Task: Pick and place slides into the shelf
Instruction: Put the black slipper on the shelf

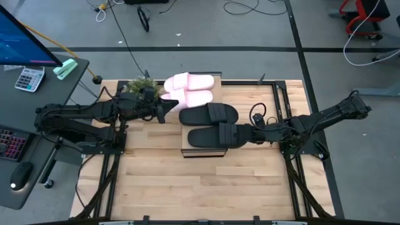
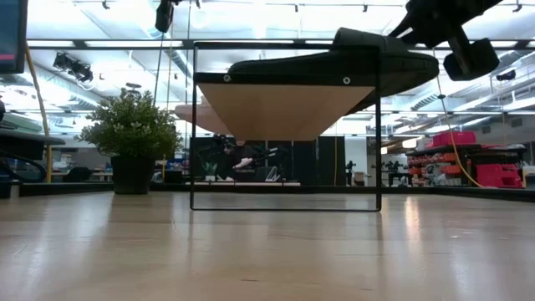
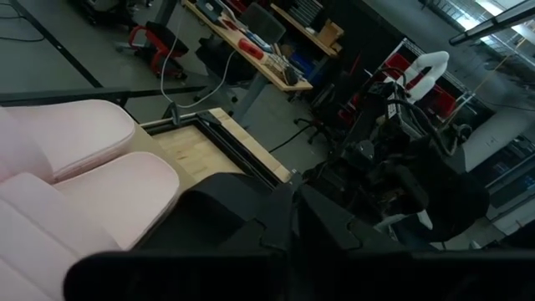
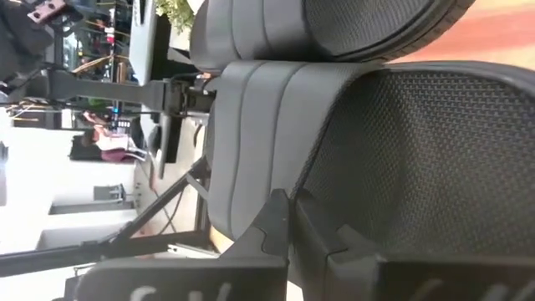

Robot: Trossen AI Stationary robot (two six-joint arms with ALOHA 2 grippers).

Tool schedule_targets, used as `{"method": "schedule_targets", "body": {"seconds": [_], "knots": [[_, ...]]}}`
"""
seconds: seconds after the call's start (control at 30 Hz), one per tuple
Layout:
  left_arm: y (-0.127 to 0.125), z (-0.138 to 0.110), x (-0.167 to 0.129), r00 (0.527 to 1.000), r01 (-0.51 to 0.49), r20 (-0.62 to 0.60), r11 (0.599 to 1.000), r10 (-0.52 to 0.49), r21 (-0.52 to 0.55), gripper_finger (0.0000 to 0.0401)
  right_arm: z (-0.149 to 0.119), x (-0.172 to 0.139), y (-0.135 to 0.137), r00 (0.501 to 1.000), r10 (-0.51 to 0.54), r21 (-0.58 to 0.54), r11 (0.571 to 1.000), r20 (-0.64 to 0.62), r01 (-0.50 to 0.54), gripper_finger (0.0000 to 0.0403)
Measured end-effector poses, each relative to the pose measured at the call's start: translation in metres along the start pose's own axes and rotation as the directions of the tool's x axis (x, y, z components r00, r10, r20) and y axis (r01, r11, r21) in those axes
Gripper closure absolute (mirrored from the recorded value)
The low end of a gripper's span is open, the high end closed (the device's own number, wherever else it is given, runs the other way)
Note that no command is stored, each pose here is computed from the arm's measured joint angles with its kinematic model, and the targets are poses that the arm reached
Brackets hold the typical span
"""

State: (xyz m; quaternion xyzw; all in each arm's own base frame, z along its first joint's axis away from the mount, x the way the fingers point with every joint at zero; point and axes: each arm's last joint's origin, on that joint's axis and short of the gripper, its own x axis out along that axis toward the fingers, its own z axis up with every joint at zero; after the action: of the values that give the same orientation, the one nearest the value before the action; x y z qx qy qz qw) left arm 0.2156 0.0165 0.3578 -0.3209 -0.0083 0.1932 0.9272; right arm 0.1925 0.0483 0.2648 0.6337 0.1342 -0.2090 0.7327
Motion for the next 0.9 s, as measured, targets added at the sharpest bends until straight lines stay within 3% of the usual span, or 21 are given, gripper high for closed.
{"method": "schedule_targets", "body": {"seconds": [0.23, 0.47, 0.9], "knots": [[0.000, 0.000, 0.000, 1.000, 0.000, 0.000, 1.000, 0.000, 0.000, 0.0369, -0.002, 0.005, -0.001, 1.000, -0.012, -0.034, 0.999, 0.007, 0.013, 0.0398], [0.000, -0.005, 0.009, 1.000, -0.012, -0.015, 1.000, 0.012, -0.003, 0.0367, -0.003, 0.006, 0.008, 0.997, 0.077, -0.062, 0.995, -0.006, -0.077, 0.0398], [0.000, -0.013, 0.020, 0.999, -0.001, -0.049, 1.000, 0.001, -0.016, 0.0363, 0.005, 0.011, 0.008, 0.998, 0.066, -0.062, 0.996, 0.010, -0.065, 0.0398]]}}
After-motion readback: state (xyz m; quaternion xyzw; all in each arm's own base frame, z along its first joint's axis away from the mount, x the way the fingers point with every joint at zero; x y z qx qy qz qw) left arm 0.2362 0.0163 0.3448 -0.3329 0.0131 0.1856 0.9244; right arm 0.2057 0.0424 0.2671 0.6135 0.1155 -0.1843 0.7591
